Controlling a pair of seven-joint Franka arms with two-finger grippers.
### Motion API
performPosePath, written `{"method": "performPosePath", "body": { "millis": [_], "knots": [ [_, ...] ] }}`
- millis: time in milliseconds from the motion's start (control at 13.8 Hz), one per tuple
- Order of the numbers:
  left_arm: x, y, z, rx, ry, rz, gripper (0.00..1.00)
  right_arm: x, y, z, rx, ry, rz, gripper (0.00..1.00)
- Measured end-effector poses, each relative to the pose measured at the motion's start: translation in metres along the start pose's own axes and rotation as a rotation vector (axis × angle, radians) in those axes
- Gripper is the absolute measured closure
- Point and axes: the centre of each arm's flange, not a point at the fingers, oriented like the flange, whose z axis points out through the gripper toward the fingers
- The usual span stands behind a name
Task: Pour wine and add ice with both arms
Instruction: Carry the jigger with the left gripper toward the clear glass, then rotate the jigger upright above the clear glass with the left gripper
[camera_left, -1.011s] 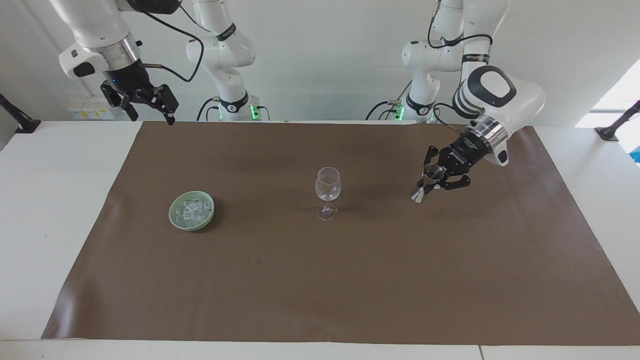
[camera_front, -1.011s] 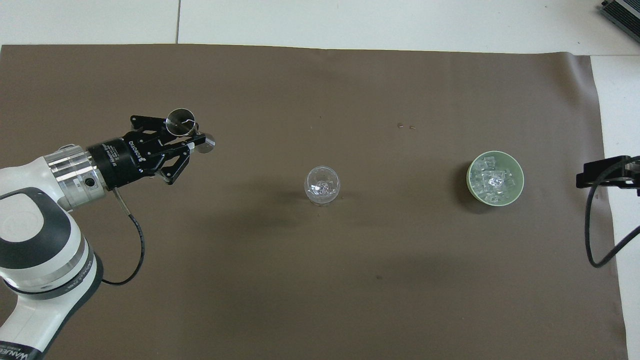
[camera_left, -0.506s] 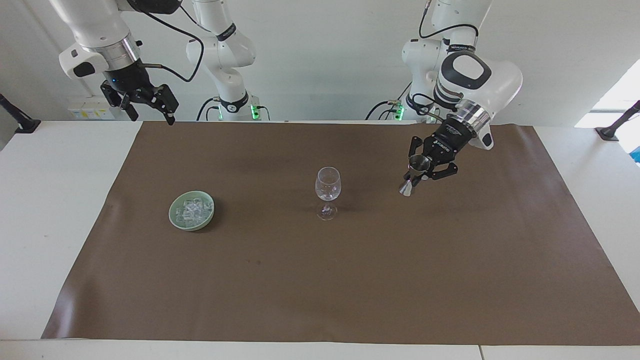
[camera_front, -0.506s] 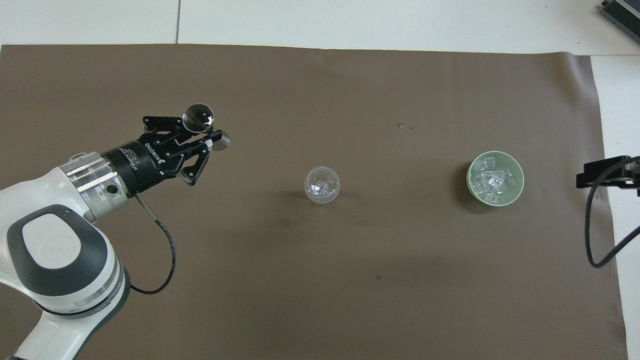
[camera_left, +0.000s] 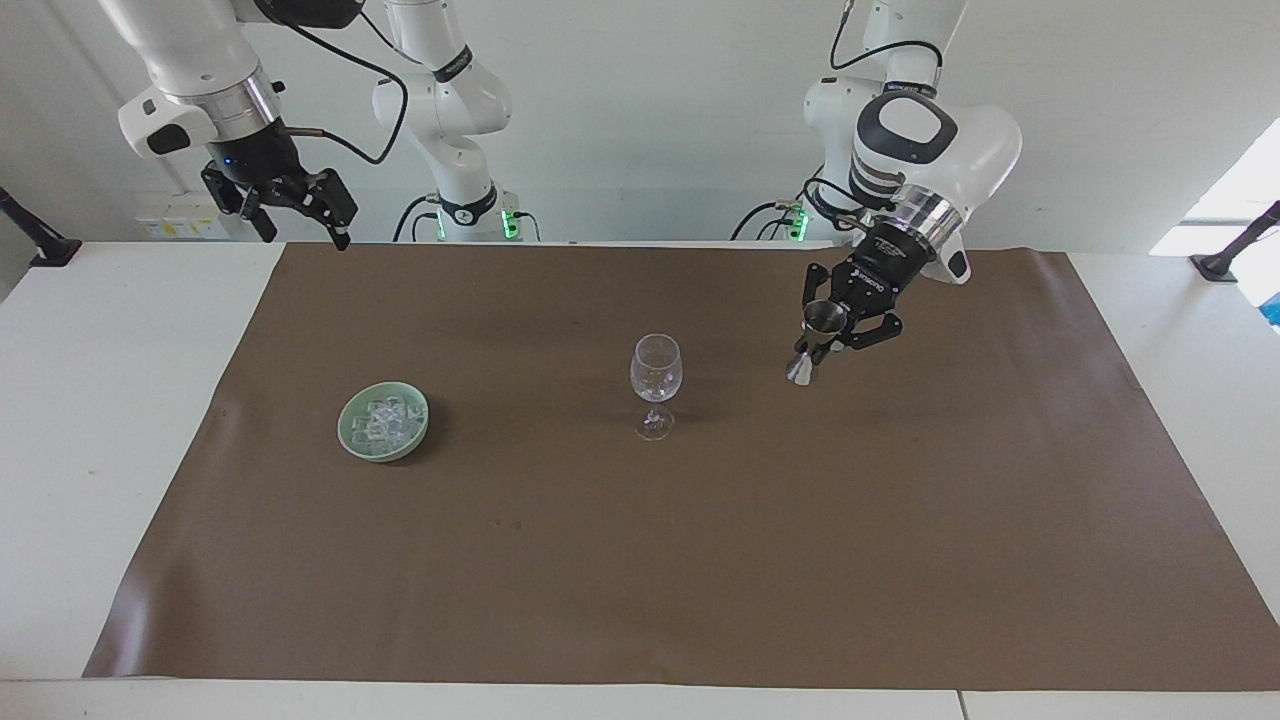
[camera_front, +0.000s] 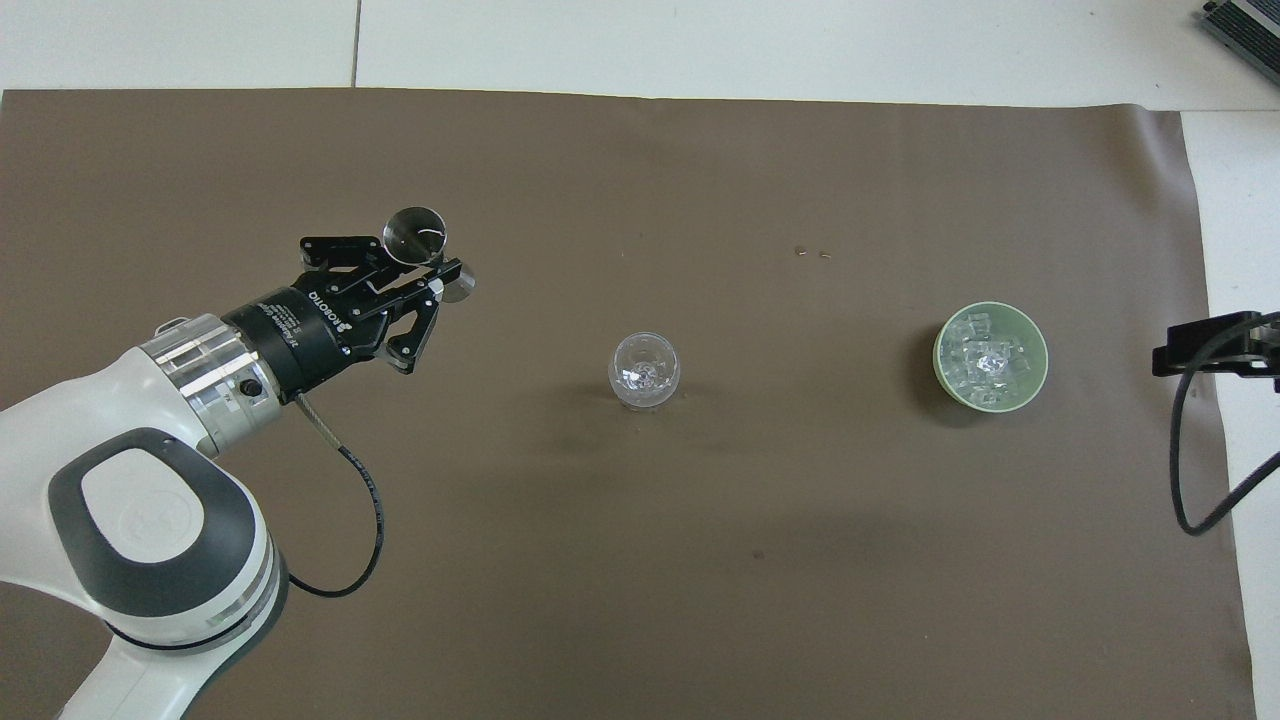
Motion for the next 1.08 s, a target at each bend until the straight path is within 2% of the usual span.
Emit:
{"method": "performPosePath", "body": {
  "millis": [433,1083],
  "knots": [
    [-0.008,-0.016,0.004,-0.021,0.001,0.013,0.78,0.0,0.0,0.0,0.0,0.0,0.0,0.0],
    [-0.019,-0.05,0.012,-0.108,0.009,0.066,0.78,0.0,0.0,0.0,0.0,0.0,0.0,0.0]
  ]
}}
